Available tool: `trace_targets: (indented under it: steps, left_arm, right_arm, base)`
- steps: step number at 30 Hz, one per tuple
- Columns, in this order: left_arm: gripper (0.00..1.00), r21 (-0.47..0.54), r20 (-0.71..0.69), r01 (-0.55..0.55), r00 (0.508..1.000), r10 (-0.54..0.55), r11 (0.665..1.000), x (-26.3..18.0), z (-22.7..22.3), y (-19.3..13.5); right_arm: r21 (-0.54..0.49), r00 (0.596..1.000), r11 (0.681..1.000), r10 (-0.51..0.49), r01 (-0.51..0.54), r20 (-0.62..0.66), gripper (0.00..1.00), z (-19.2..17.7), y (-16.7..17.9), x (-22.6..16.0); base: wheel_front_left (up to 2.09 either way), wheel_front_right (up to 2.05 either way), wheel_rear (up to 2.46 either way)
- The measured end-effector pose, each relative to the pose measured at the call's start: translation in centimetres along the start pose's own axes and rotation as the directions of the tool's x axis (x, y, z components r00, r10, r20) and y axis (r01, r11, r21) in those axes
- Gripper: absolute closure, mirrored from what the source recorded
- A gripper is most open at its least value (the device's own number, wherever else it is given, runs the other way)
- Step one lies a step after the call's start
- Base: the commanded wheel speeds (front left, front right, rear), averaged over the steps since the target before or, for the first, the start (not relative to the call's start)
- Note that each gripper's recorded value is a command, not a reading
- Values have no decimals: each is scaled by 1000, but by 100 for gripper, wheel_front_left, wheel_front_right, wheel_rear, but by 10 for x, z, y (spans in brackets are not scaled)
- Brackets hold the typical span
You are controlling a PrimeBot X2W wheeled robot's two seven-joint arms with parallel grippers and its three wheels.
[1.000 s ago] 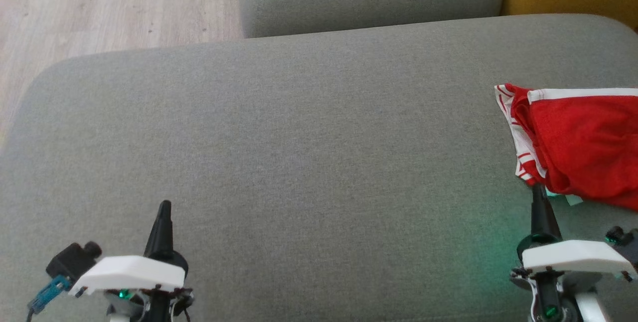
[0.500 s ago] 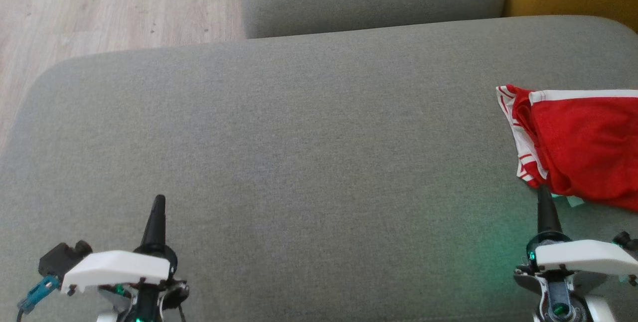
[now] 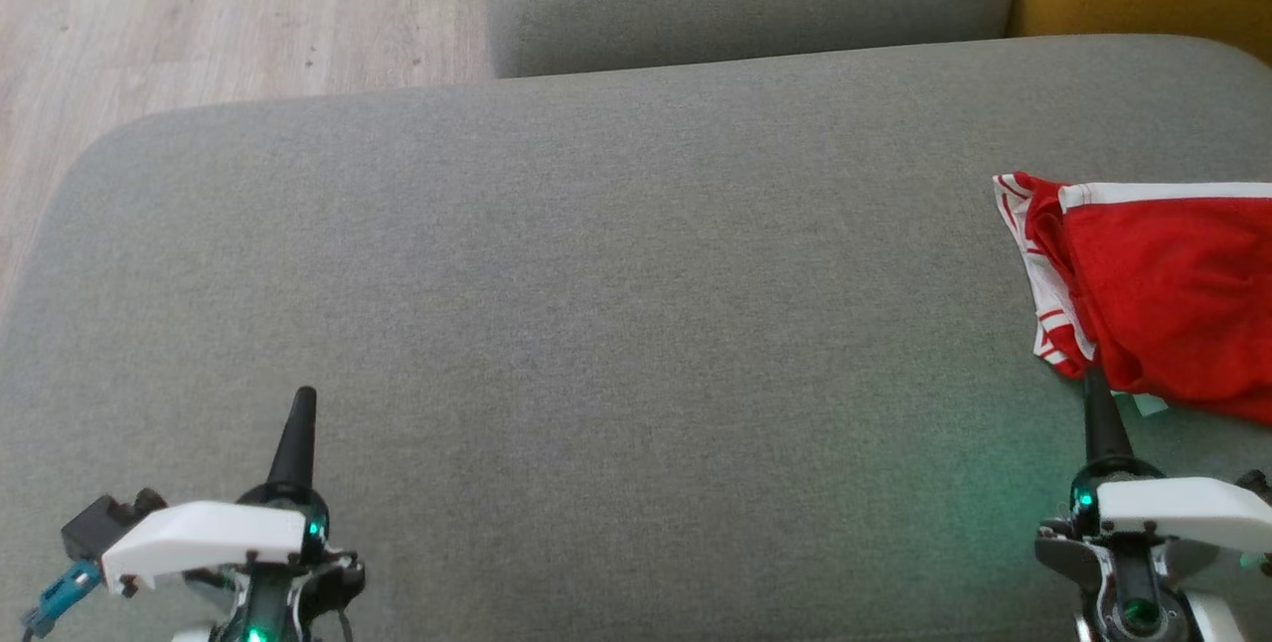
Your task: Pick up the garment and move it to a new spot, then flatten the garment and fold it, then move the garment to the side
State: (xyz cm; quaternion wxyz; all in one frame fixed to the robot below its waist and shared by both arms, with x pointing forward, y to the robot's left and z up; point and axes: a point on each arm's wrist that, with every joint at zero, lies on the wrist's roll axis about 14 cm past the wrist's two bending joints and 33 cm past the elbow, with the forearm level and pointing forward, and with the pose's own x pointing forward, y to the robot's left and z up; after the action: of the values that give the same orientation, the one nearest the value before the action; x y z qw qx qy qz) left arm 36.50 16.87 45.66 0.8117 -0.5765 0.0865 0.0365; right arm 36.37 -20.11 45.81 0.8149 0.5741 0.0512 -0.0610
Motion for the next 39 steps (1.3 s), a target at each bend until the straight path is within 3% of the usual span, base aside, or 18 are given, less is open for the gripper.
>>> trace_targets:
  steps: [16,32,39]
  left_arm:
    - [100,-162,13,35,999,-33,986,2,10,-6]
    - [100,-325,35,85,996,-78,942,4,22,-14]
    - [100,-339,39,86,996,-77,937,4,23,-13]
  right_arm:
    - [165,1000,986,13,-13,1,100,4,3,2]
    - [335,998,941,58,-56,5,100,9,15,6]
    - [346,998,936,59,-59,11,100,11,15,6]
  base:
    - [0,0,0]
    - [0,0,0]
    - [0,0,0]
